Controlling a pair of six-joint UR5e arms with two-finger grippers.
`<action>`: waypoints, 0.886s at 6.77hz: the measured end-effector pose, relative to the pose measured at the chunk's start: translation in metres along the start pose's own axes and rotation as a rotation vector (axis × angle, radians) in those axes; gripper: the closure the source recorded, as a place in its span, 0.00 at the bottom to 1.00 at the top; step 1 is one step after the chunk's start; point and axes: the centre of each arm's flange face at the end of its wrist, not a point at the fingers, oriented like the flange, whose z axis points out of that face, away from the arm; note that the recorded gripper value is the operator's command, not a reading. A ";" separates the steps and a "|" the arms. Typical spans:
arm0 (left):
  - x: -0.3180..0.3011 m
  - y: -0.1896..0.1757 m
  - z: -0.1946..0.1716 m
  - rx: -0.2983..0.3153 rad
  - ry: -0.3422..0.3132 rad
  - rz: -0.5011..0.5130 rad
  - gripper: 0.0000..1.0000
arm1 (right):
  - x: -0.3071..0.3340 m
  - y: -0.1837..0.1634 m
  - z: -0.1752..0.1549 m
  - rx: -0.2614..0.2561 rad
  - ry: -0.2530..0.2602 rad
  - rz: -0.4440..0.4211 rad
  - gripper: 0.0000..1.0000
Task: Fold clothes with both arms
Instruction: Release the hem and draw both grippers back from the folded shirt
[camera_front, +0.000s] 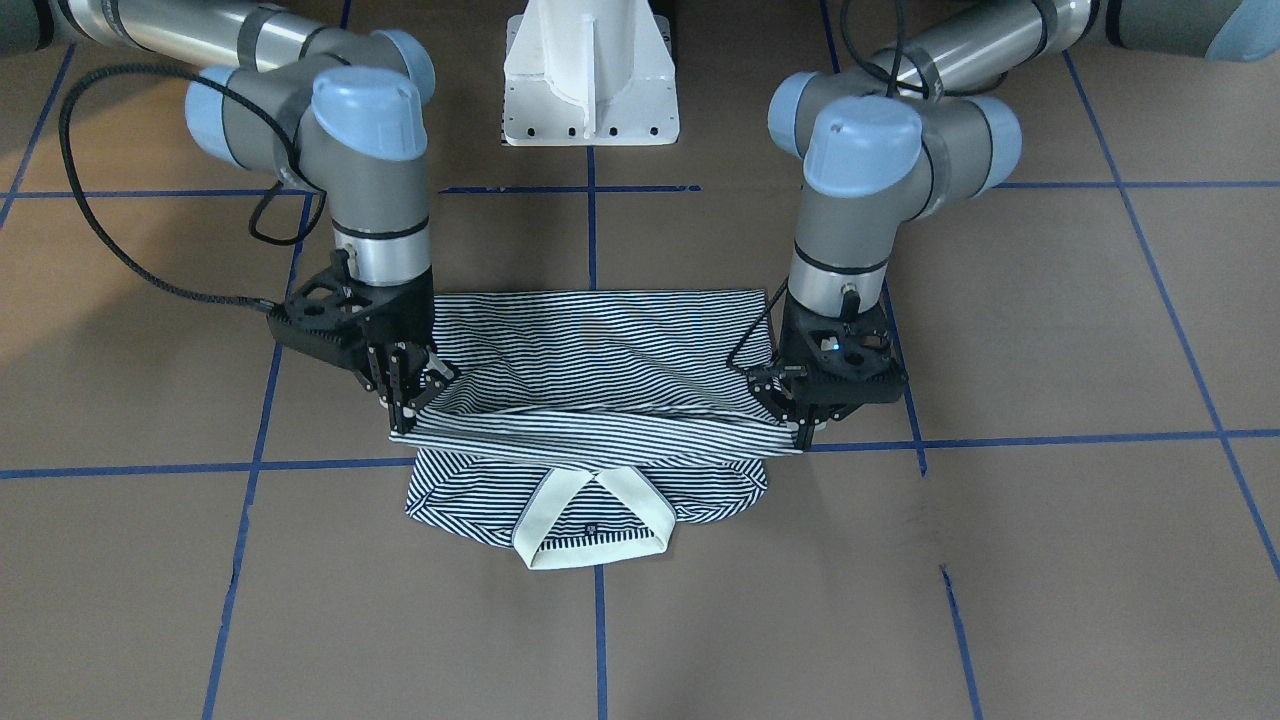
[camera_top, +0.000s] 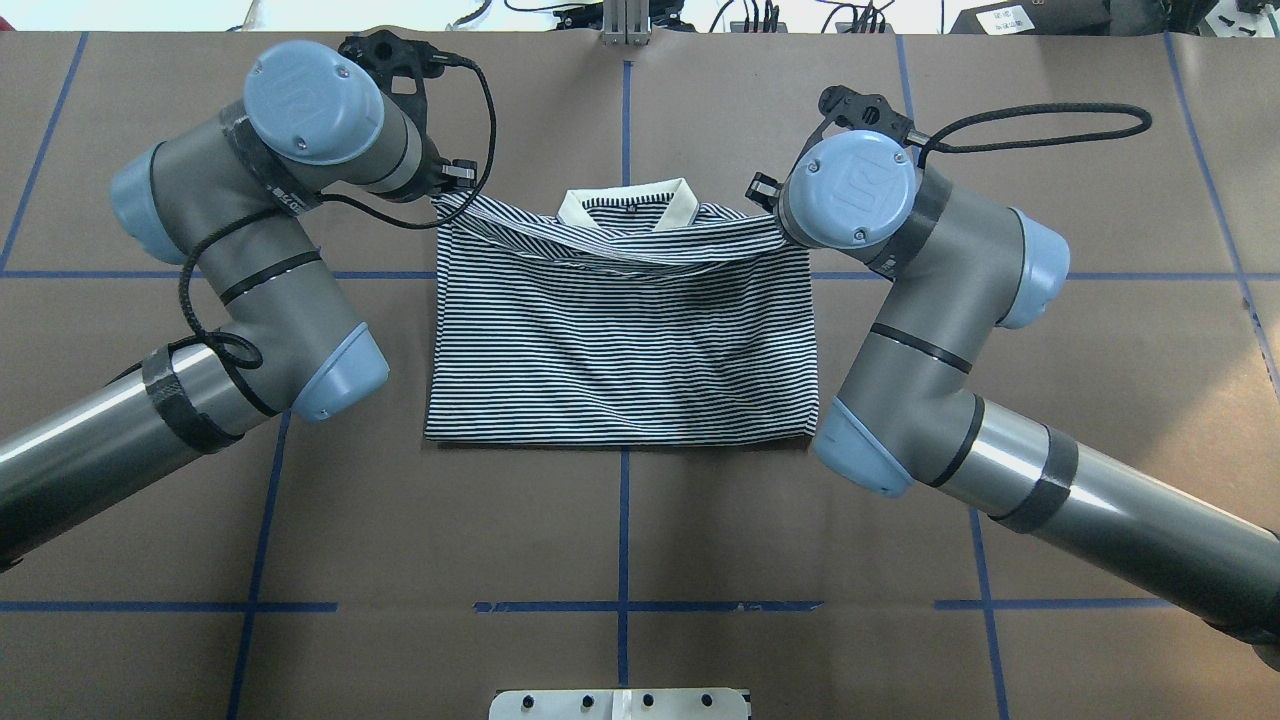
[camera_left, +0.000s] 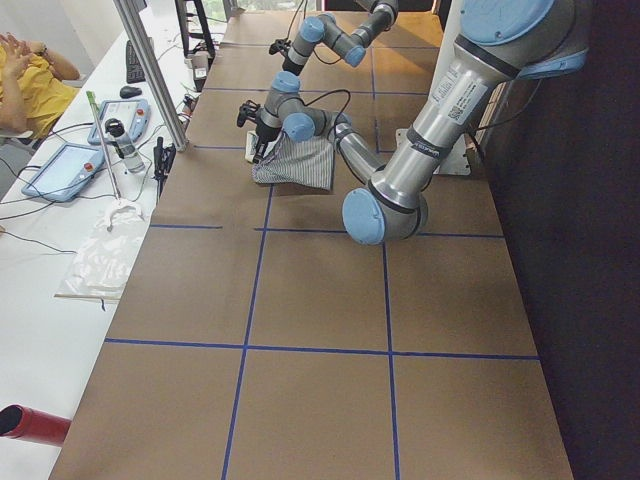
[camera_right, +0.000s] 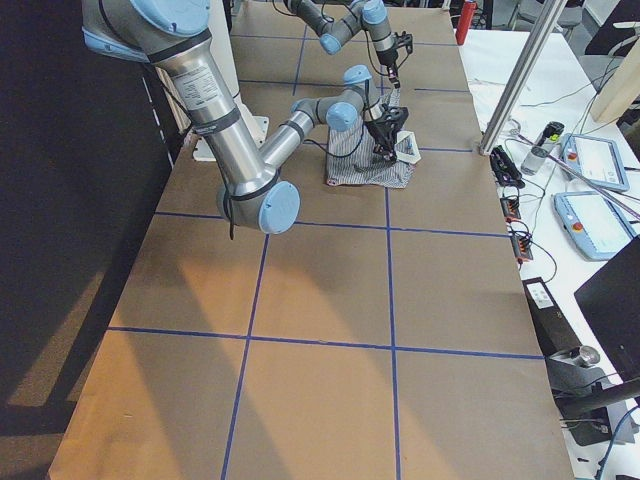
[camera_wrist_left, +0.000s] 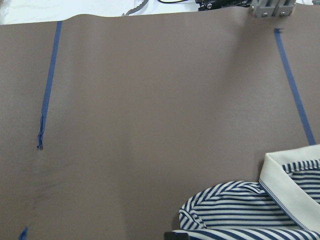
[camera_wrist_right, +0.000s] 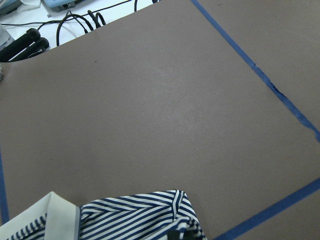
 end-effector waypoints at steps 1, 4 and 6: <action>-0.005 0.000 0.022 -0.002 -0.007 0.000 1.00 | 0.001 0.000 0.024 0.002 0.006 -0.006 1.00; -0.010 0.003 0.035 -0.002 -0.001 0.075 0.00 | 0.009 0.004 0.050 0.002 0.031 -0.075 0.00; -0.023 0.019 0.008 0.002 0.073 0.151 0.00 | 0.005 -0.007 0.034 -0.032 -0.002 -0.169 0.00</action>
